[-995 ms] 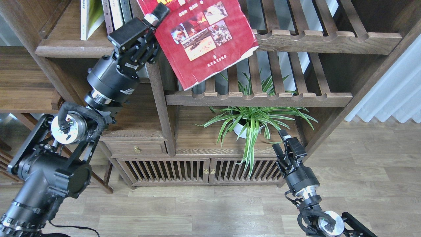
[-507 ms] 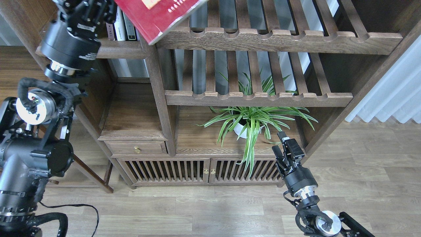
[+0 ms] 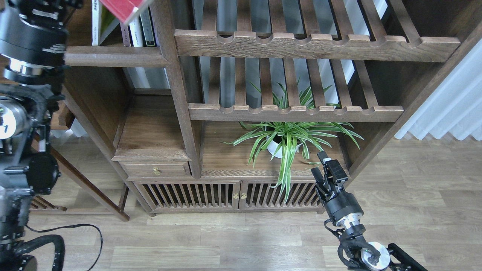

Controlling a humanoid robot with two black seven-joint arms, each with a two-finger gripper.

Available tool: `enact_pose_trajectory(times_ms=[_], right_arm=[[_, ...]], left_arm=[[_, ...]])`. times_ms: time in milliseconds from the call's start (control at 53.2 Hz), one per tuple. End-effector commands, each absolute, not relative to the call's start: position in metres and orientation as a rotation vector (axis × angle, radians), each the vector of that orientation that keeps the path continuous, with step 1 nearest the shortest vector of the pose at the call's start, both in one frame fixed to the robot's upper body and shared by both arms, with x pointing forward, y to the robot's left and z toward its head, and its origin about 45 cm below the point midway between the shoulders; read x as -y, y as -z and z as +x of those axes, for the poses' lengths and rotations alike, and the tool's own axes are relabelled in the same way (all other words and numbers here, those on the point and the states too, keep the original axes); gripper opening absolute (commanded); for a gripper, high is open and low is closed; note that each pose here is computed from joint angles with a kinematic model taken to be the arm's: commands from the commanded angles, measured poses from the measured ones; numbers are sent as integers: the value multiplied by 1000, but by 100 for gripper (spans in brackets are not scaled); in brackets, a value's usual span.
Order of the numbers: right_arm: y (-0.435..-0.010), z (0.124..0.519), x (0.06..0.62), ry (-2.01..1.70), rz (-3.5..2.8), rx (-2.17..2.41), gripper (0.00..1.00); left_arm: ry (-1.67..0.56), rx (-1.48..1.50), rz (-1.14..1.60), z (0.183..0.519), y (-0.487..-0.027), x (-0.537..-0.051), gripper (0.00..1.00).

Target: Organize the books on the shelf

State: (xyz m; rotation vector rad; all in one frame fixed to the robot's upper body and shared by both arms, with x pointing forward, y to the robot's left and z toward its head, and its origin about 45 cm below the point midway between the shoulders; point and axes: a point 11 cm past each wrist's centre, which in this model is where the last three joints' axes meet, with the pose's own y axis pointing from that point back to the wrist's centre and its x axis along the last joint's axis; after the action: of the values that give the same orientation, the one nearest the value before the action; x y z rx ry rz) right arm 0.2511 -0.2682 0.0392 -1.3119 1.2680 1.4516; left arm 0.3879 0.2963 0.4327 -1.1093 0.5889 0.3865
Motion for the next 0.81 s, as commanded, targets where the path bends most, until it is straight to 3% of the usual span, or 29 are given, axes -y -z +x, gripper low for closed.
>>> enact_pose_trajectory(times_ms=[0, 789], right_arm=[[-39, 251, 261, -1460, -1306, -1253, 81], [-34, 241, 217, -1556, -1330, -1176, 81]], left_arm=[[-434, -555, -1096, 387, -437, -316, 7], [-791, -273, -869, 386, -466, -393, 4]])
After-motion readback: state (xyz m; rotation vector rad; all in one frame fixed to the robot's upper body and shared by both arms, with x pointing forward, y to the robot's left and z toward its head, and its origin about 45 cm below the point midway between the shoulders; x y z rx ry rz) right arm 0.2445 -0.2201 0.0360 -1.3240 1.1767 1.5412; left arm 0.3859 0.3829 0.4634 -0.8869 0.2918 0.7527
